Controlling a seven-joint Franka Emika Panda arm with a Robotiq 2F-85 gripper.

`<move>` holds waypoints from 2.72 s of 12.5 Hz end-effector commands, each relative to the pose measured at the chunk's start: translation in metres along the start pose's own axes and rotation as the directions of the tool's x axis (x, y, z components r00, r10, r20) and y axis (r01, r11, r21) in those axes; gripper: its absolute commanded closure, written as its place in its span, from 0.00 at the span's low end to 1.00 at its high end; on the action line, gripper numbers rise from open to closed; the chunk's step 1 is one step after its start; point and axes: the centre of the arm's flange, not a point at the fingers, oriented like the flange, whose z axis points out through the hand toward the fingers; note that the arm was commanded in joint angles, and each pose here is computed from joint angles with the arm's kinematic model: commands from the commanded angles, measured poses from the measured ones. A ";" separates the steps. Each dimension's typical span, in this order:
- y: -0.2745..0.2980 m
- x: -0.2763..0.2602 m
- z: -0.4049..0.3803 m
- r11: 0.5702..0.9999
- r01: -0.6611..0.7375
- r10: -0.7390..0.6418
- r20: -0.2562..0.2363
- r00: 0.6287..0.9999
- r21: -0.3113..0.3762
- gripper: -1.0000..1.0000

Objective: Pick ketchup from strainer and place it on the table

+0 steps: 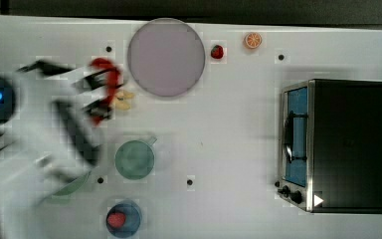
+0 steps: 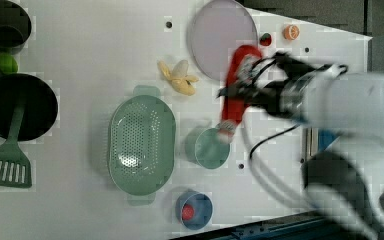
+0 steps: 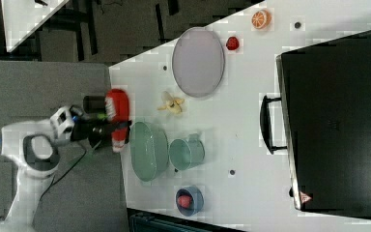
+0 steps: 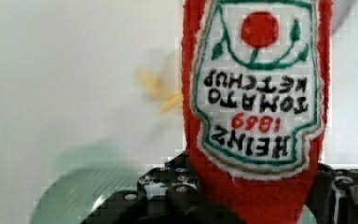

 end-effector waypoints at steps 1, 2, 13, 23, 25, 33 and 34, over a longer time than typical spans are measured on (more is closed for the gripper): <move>0.113 0.080 0.007 0.993 -0.114 0.114 -0.012 0.993 -0.026 0.40; 0.134 0.089 0.012 0.994 -0.102 0.102 -0.007 0.995 -0.037 0.40; 0.245 0.049 0.123 0.999 -0.010 0.012 0.048 0.999 -0.048 0.40; 0.251 0.029 0.180 1.000 -0.018 0.020 0.115 0.993 -0.020 0.00; 0.249 0.048 0.144 0.999 -0.035 0.036 0.049 0.998 -0.023 0.00; 0.240 0.107 -0.057 0.936 -0.349 0.345 0.062 0.936 0.057 0.00; 0.239 0.111 -0.082 0.926 -0.375 0.371 0.065 0.926 0.047 0.00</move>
